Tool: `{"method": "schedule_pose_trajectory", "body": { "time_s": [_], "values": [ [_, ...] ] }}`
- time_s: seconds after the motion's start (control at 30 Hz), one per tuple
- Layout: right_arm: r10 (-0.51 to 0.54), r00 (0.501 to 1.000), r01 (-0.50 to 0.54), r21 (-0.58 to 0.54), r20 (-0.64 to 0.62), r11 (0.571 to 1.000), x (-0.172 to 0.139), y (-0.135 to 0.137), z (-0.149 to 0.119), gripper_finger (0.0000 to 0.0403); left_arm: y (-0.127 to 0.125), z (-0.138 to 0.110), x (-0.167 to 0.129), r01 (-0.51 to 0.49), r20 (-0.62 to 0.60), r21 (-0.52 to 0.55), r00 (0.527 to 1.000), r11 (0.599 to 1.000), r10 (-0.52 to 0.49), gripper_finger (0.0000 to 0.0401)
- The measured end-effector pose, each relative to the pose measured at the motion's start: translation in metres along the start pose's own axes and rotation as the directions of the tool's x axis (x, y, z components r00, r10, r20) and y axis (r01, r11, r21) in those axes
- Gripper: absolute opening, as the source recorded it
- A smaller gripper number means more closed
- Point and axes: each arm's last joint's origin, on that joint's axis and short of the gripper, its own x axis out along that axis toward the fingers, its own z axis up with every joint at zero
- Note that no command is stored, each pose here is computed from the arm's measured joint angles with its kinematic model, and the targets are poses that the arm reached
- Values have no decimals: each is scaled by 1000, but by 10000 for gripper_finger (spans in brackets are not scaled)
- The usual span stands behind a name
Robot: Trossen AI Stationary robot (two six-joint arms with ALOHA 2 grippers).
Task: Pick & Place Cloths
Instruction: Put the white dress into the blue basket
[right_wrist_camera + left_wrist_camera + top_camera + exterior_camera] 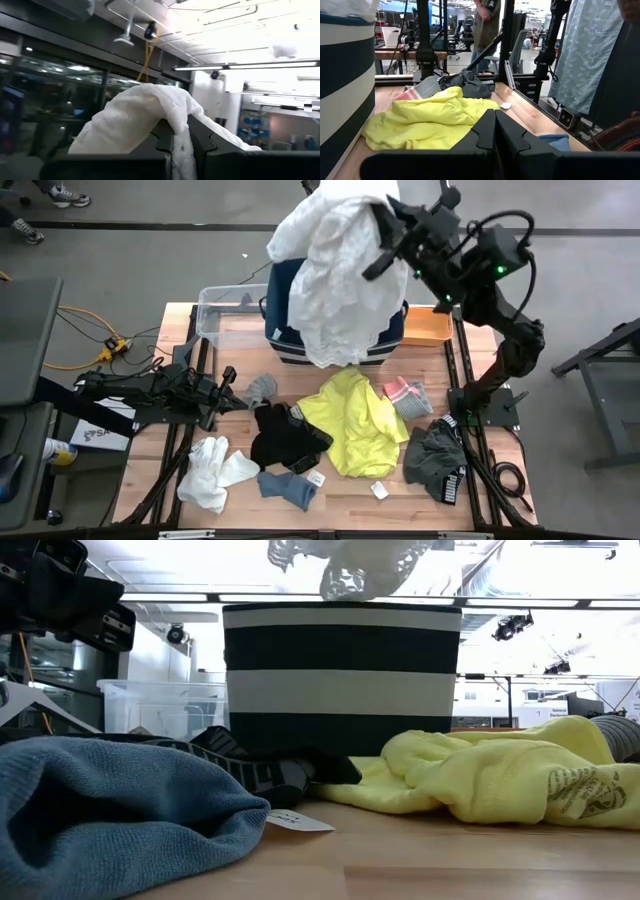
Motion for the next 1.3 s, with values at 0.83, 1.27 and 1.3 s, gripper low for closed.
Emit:
{"method": "schedule_pose_trajectory", "body": {
  "time_s": [0.83, 1.27, 1.3],
  "values": [
    [181, 797, -240, -27, -576, 970, 32, -42, -113, 11, 0, 0, 0, 0, 0, 0, 1000, 1000, 0, 1],
    [286, 550, -393, 59, -784, 918, 52, -12, -203, 11, 0, 0, 0, 0, 0, 0, 1000, 1000, 0, 1],
    [283, 533, -395, 61, -798, 917, 54, -11, -209, 11, 0, 0, 0, 0, 0, 0, 1000, 1000, 0, 1]
  ]
}}
